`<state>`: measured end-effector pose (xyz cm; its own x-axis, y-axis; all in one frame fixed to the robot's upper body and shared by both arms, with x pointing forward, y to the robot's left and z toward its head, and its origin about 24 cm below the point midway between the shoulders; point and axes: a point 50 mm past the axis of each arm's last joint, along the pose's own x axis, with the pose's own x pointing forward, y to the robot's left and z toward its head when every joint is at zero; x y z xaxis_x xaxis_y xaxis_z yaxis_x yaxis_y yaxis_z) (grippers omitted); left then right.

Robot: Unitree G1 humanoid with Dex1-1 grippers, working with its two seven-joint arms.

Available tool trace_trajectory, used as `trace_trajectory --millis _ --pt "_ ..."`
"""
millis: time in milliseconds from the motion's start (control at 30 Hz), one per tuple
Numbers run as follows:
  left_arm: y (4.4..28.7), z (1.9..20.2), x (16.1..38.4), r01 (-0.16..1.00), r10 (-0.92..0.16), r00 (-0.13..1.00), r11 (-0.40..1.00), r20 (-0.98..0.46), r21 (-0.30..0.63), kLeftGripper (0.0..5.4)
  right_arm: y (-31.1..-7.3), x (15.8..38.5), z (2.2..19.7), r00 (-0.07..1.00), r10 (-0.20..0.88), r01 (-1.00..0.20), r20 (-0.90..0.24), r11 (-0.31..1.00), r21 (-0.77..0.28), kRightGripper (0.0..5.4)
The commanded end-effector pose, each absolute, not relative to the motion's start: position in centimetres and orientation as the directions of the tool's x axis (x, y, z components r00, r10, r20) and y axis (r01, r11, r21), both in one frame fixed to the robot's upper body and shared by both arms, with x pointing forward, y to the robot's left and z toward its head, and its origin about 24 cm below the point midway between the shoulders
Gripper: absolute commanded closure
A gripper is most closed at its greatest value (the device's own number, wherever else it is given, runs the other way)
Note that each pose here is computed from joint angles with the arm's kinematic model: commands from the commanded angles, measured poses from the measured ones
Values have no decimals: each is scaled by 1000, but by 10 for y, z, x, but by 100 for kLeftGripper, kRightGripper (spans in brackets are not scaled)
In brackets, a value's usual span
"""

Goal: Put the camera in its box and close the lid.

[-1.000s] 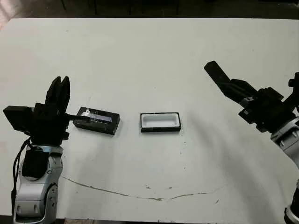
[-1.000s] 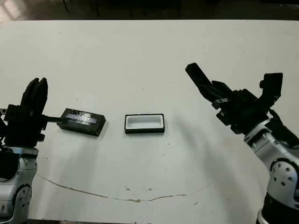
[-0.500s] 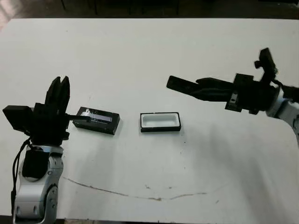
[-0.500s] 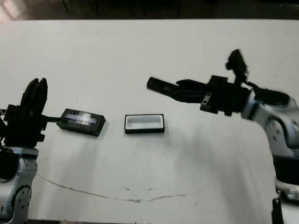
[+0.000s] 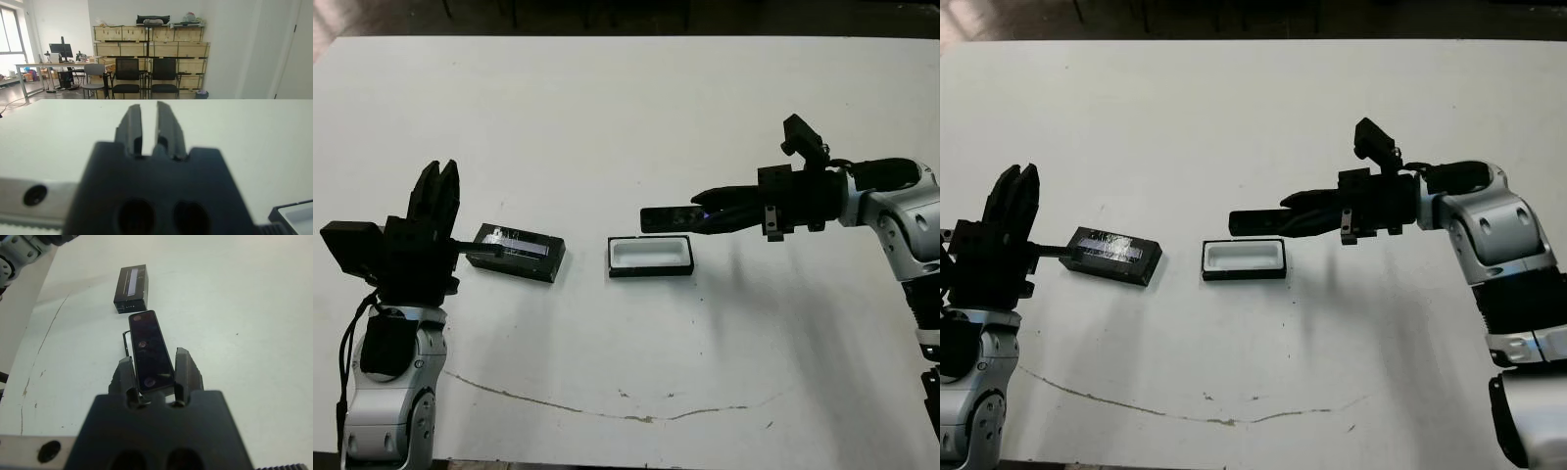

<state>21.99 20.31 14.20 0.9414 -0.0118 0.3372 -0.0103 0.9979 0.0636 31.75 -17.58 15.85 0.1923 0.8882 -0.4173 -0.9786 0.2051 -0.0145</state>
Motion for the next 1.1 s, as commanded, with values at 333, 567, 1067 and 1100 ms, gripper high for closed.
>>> trace_trajectory --millis 333,567,1067,1100 --pt "203 135 220 -15 -6 955 998 298 66 540 -171 309 140 226 847 -974 -482 212 -84 536" --pt "203 135 219 -22 3 957 998 289 61 540 -167 306 137 218 845 -976 -488 189 -109 536" --pt "202 133 219 -16 1 958 999 288 47 540 -160 306 127 200 845 -980 -496 178 -93 536" --pt "202 133 219 -17 1 957 998 291 53 540 -160 306 127 199 845 -980 -496 176 -93 536"
